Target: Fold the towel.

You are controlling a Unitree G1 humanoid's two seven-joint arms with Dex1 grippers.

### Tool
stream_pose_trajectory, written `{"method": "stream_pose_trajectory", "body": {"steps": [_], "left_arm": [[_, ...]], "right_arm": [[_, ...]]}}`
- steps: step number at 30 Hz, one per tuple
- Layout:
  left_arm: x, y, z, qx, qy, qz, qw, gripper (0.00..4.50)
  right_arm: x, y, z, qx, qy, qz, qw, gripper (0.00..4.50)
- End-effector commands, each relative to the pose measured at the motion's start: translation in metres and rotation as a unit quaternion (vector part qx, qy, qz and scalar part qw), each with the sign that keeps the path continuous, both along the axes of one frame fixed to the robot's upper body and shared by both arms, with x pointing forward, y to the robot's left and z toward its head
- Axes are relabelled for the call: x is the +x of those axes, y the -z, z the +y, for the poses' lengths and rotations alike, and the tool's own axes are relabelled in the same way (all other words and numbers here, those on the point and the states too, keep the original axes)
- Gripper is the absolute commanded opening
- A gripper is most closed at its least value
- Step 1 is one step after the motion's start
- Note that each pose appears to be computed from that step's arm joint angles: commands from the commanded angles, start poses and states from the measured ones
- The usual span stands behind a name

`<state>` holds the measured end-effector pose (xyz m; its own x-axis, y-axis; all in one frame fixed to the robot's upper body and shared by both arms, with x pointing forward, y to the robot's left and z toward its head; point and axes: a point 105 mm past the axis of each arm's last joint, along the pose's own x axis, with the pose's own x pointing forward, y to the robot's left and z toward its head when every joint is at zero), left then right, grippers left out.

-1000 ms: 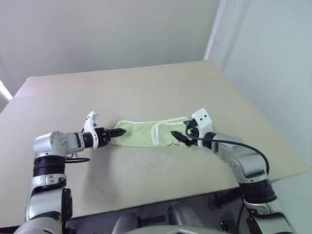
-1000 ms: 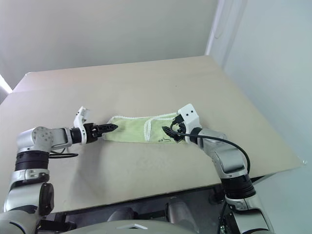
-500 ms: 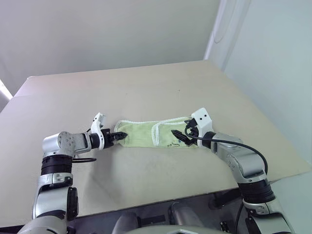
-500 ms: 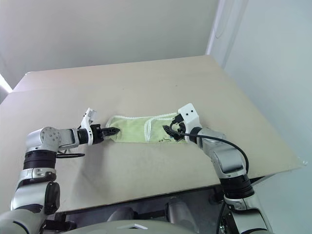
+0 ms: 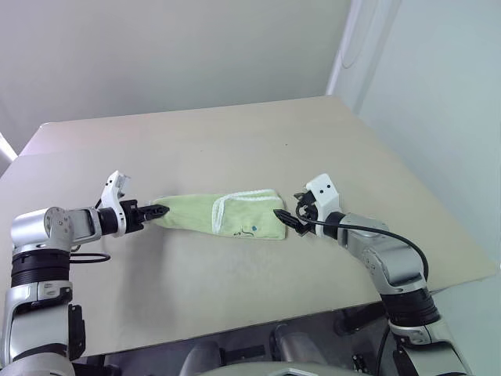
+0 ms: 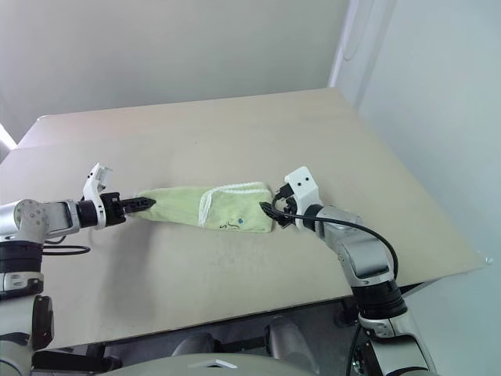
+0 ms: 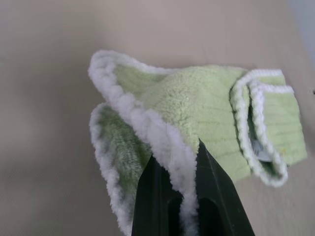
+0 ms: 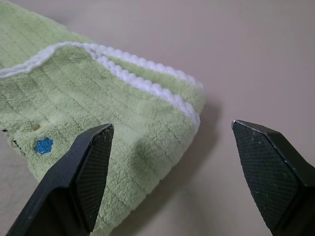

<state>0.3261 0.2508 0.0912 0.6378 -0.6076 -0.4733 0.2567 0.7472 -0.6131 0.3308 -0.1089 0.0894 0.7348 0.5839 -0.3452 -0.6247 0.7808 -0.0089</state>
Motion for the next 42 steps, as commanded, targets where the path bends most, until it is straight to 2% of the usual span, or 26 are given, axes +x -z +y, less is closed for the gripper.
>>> {"method": "stream_pose_trajectory", "body": {"steps": [1, 11, 15, 21, 25, 32, 40, 41, 42], "left_arm": [[0.003, -0.018, 0.000, 0.008, 0.016, -0.034, 0.999, 0.01], [0.026, -0.045, -0.046, -0.012, 0.080, -0.087, 0.993, 0.01], [0.030, -0.059, -0.076, -0.011, 0.147, -0.109, 0.983, 0.01], [0.017, -0.075, -0.124, -0.004, 0.297, -0.131, 0.946, 0.01], [0.019, -0.061, -0.154, 0.025, 0.359, -0.115, 0.926, 0.01], [0.027, -0.040, -0.201, 0.041, 0.402, -0.100, 0.909, 0.01], [0.019, -0.017, -0.228, 0.058, 0.454, -0.088, 0.885, 0.01], [0.019, -0.014, -0.228, 0.063, 0.457, -0.087, 0.883, 0.43], [0.019, -0.011, -0.229, 0.068, 0.456, -0.084, 0.883, 0.67]], "right_arm": [[0.003, -0.012, 0.004, 0.004, -0.010, -0.025, 1.000, 4.04], [0.003, -0.012, 0.003, 0.002, -0.007, -0.025, 1.000, 4.04], [0.001, -0.012, 0.003, 0.001, -0.005, -0.025, 1.000, 4.04], [0.001, -0.010, -0.004, 0.002, 0.015, -0.023, 1.000, 4.04], [0.002, -0.010, -0.007, 0.002, 0.030, -0.025, 0.999, 4.04], [0.003, -0.009, -0.014, 0.003, 0.062, -0.028, 0.998, 4.04], [-0.002, -0.005, -0.021, -0.003, 0.080, -0.021, 0.997, 4.04], [-0.002, -0.005, -0.021, -0.003, 0.081, -0.021, 0.996, 4.04], [-0.002, -0.005, -0.021, -0.003, 0.082, -0.021, 0.996, 4.04]]}}
